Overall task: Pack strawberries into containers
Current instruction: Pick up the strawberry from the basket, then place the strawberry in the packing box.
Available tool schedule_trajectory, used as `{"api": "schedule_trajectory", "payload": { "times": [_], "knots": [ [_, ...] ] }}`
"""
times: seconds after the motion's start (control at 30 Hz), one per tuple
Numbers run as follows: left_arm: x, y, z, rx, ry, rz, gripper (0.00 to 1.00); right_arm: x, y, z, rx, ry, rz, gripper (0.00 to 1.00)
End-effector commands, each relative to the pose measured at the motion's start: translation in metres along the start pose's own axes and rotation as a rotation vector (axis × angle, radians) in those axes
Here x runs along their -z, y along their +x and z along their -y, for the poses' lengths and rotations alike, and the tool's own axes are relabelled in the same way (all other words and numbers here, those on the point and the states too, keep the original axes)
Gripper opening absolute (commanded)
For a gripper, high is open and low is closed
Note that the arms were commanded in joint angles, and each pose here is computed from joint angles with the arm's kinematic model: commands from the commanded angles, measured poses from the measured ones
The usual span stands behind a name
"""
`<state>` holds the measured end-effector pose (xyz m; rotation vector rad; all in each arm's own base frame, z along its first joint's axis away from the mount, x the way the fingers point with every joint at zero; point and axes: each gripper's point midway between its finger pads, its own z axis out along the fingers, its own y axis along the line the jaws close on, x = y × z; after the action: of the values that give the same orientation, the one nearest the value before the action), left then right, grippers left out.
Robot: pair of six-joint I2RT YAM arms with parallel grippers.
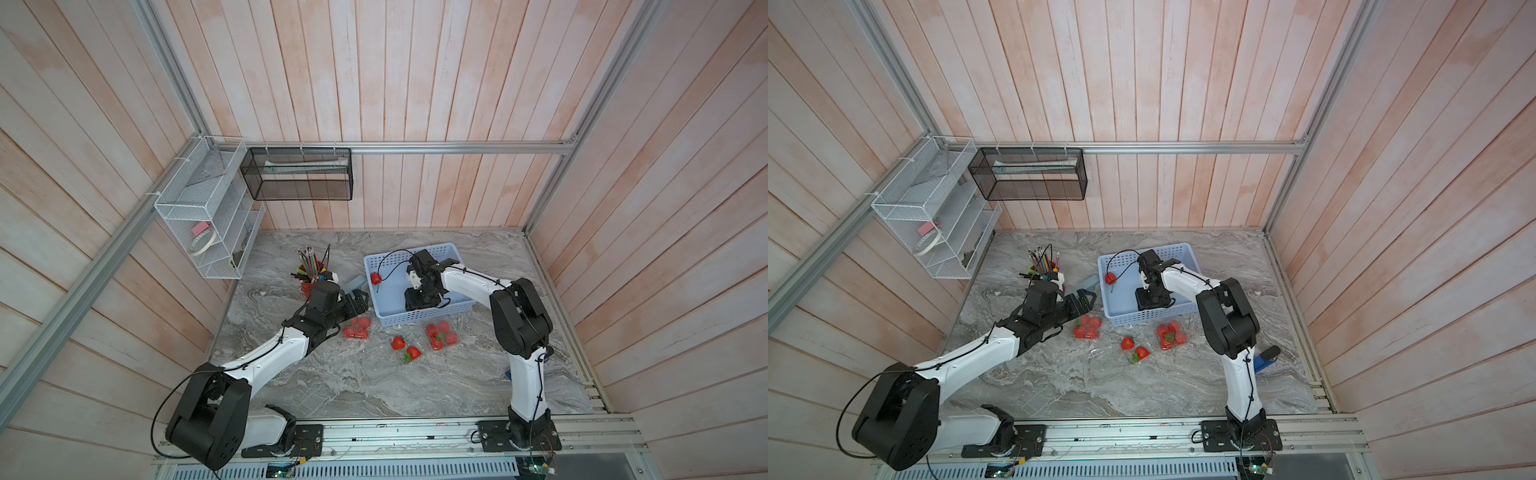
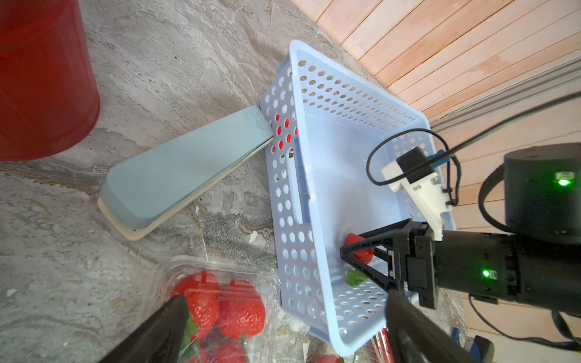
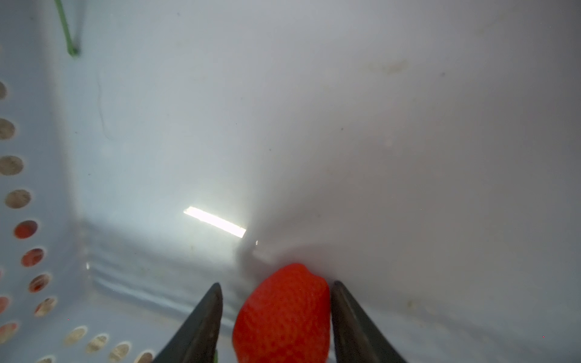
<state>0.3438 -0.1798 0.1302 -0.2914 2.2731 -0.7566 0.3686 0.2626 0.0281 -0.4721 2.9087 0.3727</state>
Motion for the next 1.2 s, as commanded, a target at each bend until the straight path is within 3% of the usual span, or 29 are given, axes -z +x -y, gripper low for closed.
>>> {"api": "schedule_trajectory", "payload": {
  "times": [0.0,0.53,0.9,1.17],
  "knots": [
    [-0.001,-0.006,0.011,-0.014,0.032,0.011,0.99,-0.008,0.004,0.001,0.0,-0.022,-0.035,0.51],
    [0.019,-0.011,0.01,0.002,0.007,0.042,0.99,0.053,-0.025,-0.011,0.004,-0.081,0.195,0.13],
    [0.042,-0.019,0.008,0.011,-0.017,0.095,0.99,0.127,-0.014,-0.027,0.042,-0.14,0.396,0.07],
    [0.046,-0.021,0.008,0.025,-0.022,0.1,0.99,0.151,0.032,-0.049,0.117,-0.132,0.41,0.06]
  ]
}}
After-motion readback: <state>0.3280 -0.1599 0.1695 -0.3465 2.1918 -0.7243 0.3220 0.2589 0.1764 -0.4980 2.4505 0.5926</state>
